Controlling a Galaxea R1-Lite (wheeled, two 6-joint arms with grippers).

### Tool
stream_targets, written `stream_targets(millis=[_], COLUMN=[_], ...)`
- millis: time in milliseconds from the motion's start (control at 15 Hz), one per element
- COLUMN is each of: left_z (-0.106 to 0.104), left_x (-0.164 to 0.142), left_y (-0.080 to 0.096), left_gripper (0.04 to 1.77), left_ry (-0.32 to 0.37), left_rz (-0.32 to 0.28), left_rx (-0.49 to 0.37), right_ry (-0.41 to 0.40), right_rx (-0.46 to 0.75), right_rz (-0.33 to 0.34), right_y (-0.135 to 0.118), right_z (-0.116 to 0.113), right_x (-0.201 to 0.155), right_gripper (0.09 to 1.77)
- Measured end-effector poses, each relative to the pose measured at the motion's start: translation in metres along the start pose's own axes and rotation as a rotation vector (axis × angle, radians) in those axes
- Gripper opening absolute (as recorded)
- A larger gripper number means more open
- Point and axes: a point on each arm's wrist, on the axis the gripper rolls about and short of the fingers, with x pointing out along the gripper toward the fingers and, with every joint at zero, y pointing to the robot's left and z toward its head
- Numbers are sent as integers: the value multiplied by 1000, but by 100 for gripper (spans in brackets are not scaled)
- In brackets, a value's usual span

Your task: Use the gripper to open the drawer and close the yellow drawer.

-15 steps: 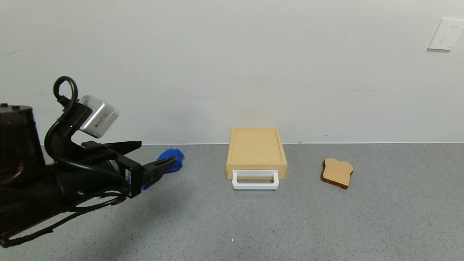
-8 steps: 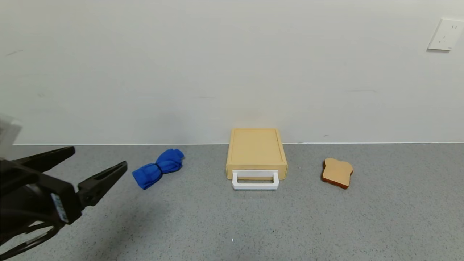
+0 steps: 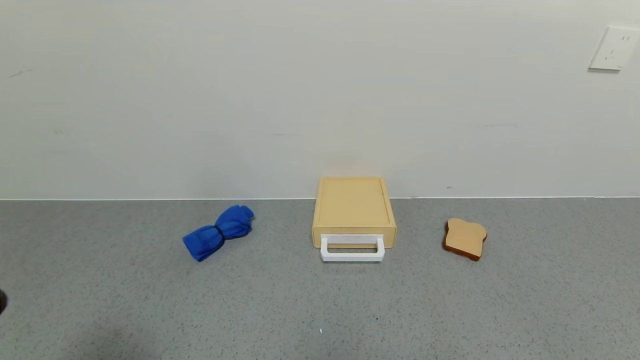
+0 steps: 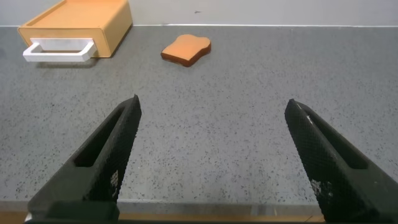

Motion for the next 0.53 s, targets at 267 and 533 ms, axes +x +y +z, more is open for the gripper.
stream_targets(millis=[267,533], left_z=[-6,-34], left_x=[-37,-65], left_y=[7,4], left_gripper=[170,170], left_ry=[-111,-153], left_rz=[153,130], left_rx=[-31,-37], right_ry=[0,0], right_rx=[0,0], right_rz=[0,0], right_y=[0,0], right_z=[0,0], right_x=[0,0], right_gripper=[170,170])
